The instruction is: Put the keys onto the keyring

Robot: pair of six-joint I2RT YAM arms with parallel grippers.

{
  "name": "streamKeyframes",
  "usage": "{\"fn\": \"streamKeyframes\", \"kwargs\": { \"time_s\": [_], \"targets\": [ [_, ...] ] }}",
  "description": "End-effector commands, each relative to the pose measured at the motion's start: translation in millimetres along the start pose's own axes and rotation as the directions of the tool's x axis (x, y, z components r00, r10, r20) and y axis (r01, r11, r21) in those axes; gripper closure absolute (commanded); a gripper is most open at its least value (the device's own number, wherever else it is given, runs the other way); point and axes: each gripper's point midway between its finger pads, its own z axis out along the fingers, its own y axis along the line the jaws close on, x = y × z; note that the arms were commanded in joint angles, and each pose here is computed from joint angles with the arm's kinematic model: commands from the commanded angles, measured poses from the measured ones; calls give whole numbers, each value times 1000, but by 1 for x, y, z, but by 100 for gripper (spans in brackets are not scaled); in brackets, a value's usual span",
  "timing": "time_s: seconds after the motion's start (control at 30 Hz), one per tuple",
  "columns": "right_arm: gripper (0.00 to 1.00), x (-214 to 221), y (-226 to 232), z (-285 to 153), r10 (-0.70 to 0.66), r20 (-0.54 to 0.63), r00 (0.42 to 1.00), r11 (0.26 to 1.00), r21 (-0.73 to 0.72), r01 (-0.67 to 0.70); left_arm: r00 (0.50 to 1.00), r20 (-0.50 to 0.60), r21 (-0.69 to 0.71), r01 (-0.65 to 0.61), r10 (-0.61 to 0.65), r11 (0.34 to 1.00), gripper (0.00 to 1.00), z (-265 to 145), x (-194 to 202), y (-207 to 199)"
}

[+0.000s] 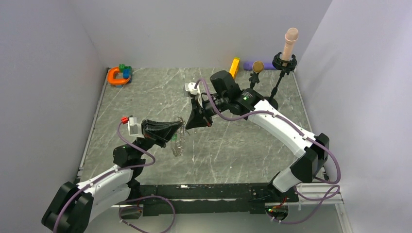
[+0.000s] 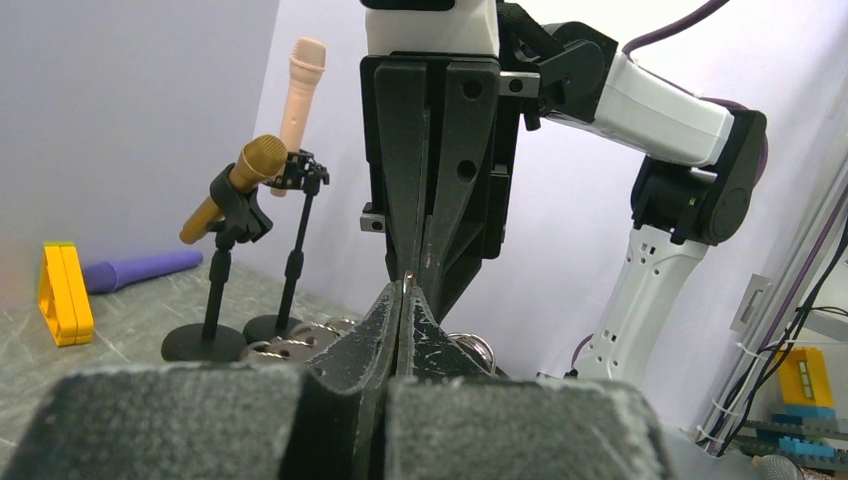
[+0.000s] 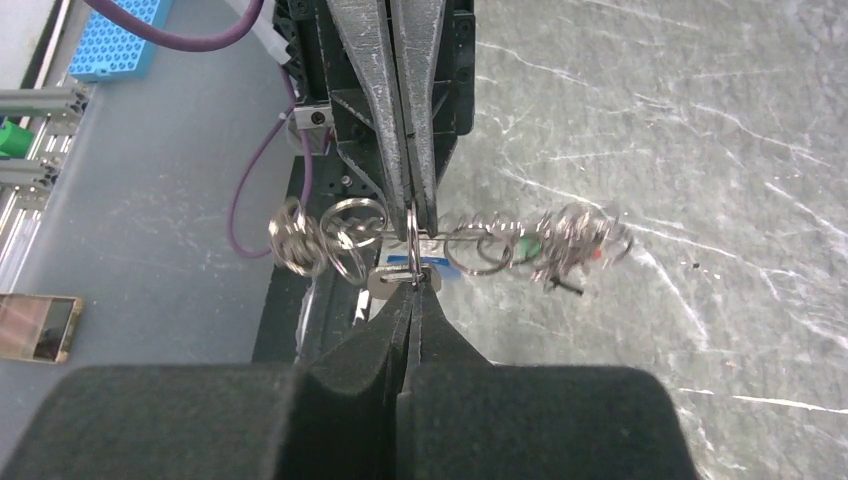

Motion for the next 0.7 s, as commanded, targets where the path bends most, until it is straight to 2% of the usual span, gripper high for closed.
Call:
{"fn": "streamKeyframes", "kwargs": {
  "time_s": [0.0, 0.1, 0.2, 0.27, 0.4, 0.67],
  "targets": [
    [100, -16, 12, -1, -43, 61, 997, 998, -38, 46, 990, 134, 114, -62, 47, 992, 100, 6, -35, -28],
    [98, -17, 11, -1, -49, 63, 997, 998, -33, 52, 991, 127, 118, -64, 49, 991, 100, 9, -35, -27],
    [71, -24, 5, -9, -65, 65, 996, 998, -1, 65, 992, 114, 127, -60, 45, 990, 100, 10, -32, -27],
    [65, -31, -4, -22, -66, 84, 994, 998, 27, 64, 993, 109, 131, -62, 48, 989, 100, 10, -31, -28],
    [61, -40, -7, -41, -99, 126, 987, 995, 28, 96, 994, 95, 137, -61, 48, 989, 100, 8, -29, -28],
    [66, -42, 1, -34, -77, 166, 983, 996, -36, 84, 997, 68, 167, -54, 43, 984, 100, 13, -26, -30]
  ]
}}
